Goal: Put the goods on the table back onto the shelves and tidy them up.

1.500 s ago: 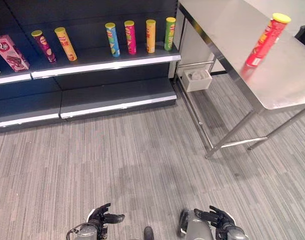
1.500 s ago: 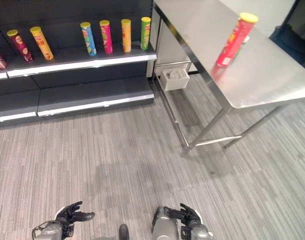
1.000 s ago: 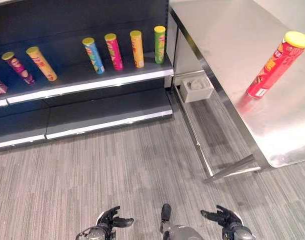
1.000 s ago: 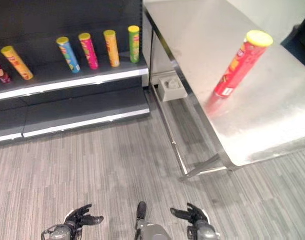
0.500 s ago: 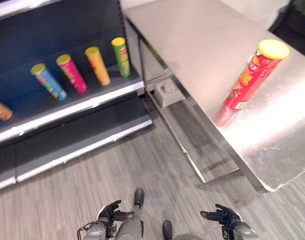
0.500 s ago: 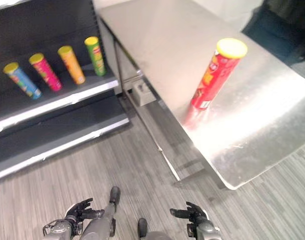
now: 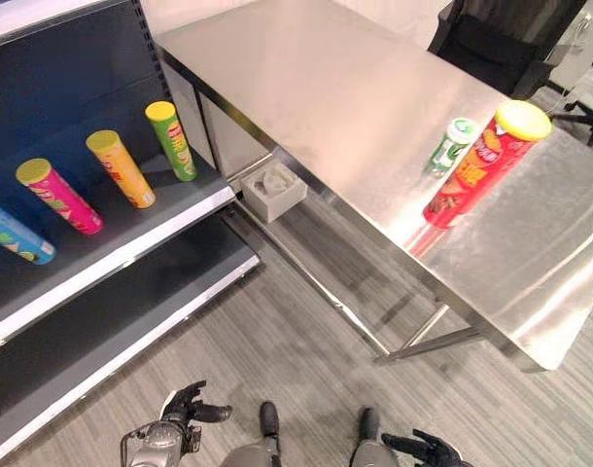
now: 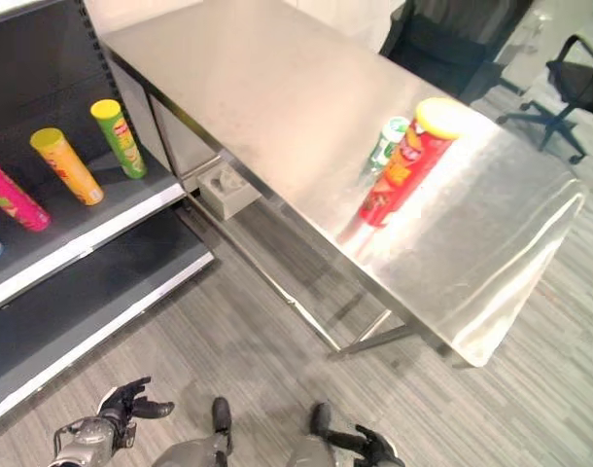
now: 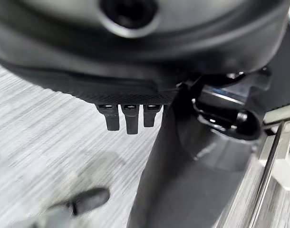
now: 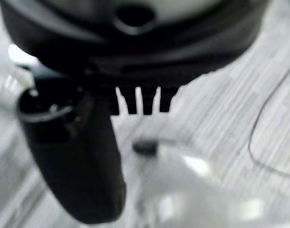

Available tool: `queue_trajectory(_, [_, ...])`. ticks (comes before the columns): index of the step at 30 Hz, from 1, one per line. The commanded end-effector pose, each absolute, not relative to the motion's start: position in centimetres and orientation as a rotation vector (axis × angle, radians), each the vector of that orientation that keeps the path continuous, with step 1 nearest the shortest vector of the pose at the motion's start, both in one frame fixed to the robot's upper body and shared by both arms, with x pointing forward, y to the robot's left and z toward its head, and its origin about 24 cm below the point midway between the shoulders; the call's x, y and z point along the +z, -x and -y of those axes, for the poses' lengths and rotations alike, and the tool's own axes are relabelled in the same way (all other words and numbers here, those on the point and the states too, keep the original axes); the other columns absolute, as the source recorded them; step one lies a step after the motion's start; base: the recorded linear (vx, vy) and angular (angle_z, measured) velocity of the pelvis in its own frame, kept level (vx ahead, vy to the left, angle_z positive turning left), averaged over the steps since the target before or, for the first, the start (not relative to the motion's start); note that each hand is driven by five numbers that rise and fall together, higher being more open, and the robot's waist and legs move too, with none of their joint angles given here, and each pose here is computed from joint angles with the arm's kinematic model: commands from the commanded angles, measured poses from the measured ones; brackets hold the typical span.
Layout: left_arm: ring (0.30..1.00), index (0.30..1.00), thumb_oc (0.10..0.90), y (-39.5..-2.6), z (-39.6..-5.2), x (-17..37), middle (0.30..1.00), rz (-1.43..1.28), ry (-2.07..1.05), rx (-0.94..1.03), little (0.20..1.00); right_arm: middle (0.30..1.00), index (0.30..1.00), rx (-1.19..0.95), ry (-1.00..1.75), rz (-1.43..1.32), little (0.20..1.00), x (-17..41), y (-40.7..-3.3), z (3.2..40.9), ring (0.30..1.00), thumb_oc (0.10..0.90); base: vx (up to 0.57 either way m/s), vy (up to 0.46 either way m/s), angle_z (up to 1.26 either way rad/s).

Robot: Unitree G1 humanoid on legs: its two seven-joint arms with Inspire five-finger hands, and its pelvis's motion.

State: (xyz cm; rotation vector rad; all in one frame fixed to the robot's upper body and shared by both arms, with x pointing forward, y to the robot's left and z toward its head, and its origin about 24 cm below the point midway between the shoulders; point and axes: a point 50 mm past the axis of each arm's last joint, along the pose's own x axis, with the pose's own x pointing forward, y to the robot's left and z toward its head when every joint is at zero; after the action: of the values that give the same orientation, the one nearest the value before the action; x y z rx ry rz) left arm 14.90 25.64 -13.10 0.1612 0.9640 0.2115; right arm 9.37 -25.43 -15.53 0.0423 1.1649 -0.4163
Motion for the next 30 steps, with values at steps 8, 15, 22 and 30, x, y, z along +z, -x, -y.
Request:
queue_trajectory(8, [0.900, 0.900, 0.800, -17.0, -24.4, -12.2, 0.900, -0.853, -0.112, 0.176, 0.900, 0.900, 0.900, -1.327, -0.161, -0.491, 0.900, -2.9, -6.2, 44.7, 0.900, 0.800, 0.11, -0.014, -0.17])
queue_trajectory(15, [0.900, 0.900, 0.800, -15.4, -24.3, -12.8, 0.900, -0.904, -0.208, 0.026, 0.900, 0.900, 0.900, -0.450, 0.297, 0.610, 0.900, 24.2, -20.5, 38.9, 0.900, 0.800, 0.04, 0.013, -0.24])
queue_trajectory(22, [0.900, 0.900, 0.800, -13.6, -23.5, -13.5, 0.900, -0.942, -0.250, -0.077, 0.900, 0.900, 0.900, 0.028, 0.209, 1.055, 0.900, 33.0, -21.9, 29.7, 0.900, 0.800, 0.03, -0.002, 0.09])
queue_trajectory(30, [0.900, 0.900, 0.800, -12.7, -23.1, -13.9, 0.900, -0.961, -0.214, -0.061, 0.900, 0.900, 0.900, 0.138, 0.224, 1.004, 0.900, 32.7, -23.3, 27.7, 0.900, 0.800, 0.01, 0.001, 0.19])
